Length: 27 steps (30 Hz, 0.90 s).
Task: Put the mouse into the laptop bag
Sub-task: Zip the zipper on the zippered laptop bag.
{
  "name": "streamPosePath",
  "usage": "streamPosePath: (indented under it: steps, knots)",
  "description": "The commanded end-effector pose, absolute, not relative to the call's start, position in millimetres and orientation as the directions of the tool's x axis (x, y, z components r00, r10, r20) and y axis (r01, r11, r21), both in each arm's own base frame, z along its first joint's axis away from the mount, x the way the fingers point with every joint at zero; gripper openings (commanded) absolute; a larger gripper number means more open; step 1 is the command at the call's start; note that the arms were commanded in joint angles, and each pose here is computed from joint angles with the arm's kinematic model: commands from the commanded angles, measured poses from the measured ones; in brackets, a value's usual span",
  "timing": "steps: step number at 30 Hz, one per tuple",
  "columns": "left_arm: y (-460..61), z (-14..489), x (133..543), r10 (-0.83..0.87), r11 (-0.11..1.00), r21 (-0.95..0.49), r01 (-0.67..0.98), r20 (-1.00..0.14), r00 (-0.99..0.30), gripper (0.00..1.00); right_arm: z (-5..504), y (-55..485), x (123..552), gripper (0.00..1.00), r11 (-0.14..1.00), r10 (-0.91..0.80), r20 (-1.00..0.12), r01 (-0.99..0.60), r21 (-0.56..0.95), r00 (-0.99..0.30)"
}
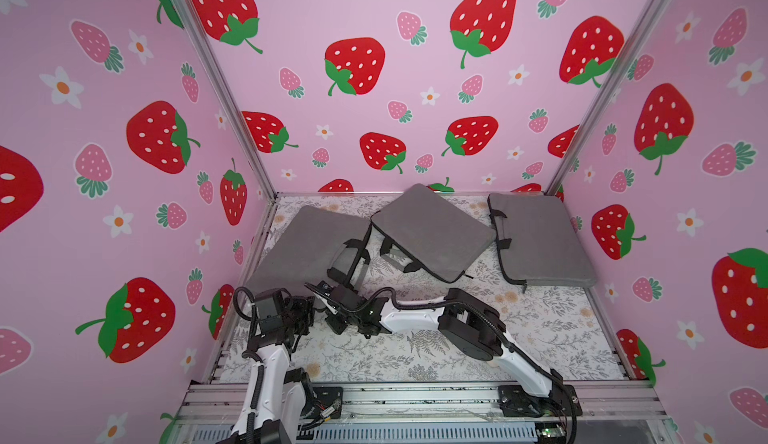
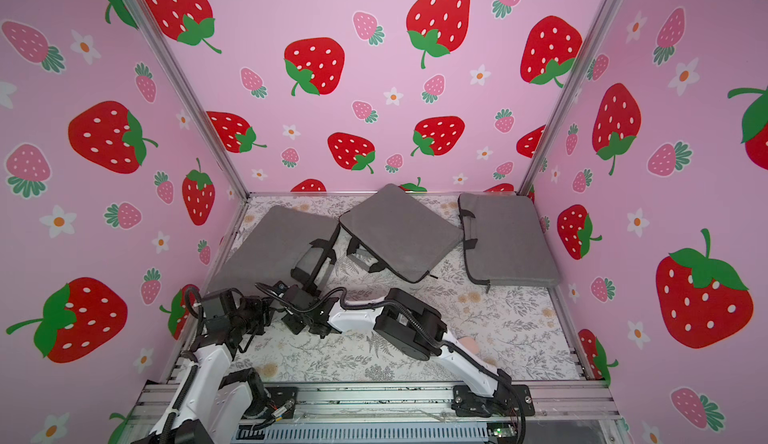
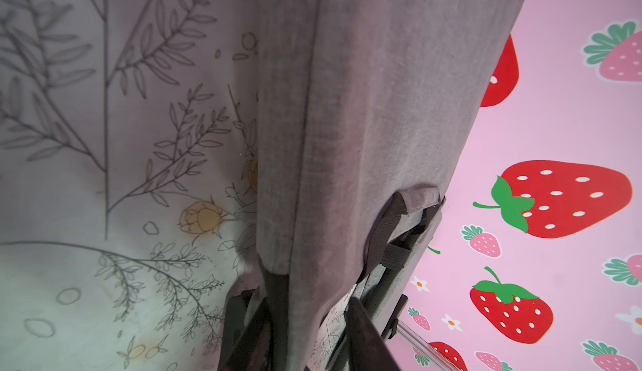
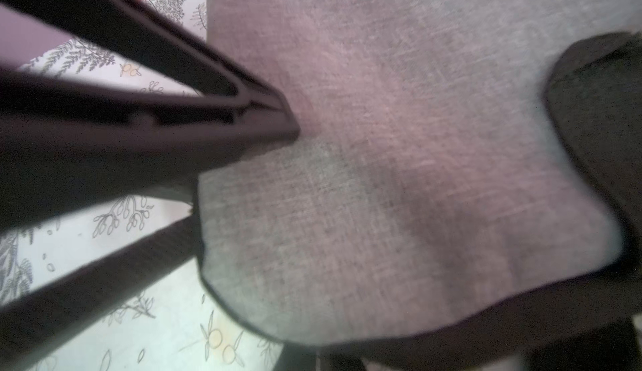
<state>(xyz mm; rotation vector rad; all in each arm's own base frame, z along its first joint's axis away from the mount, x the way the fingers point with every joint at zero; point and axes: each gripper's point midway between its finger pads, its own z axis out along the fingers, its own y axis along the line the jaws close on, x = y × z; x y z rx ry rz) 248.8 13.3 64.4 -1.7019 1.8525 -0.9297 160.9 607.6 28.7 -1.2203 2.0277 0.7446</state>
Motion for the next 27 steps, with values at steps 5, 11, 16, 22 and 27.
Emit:
streamPosePath:
  steps: [5, 11, 16, 22, 27]
  knots:
    - [7.4, 57.8, 254.5, -0.976, 0.006, -0.715, -0.699, 0.149, -0.160, 0.45, 43.2, 608.4, 148.3, 0.00, 0.379, -0.515, -0.777, -0.909, 0.174, -0.364]
    - [4.8, 51.5, 255.8, -0.974, 0.020, -0.702, -0.712, 0.147, -0.173, 0.47, 43.1, 613.4, 149.7, 0.00, 0.378, -0.519, -0.773, -0.909, 0.176, -0.366]
    - [6.6, 55.2, 256.7, -0.977, 0.043, -0.708, -0.705, 0.118, -0.178, 0.00, 42.2, 610.7, 152.3, 0.00, 0.392, -0.528, -0.765, -0.905, 0.166, -0.369]
    - [15.8, 66.2, 248.8, -0.984, 0.083, -0.679, -0.729, 0.059, -0.167, 0.00, 33.8, 576.1, 200.0, 0.00, 0.528, -0.505, -0.742, -0.838, 0.137, -0.440]
    - [24.1, 82.4, 242.9, -0.992, 0.082, -0.716, -0.694, 0.009, -0.126, 0.00, 25.6, 542.3, 247.1, 0.00, 0.645, -0.481, -0.702, -0.754, 0.121, -0.524]
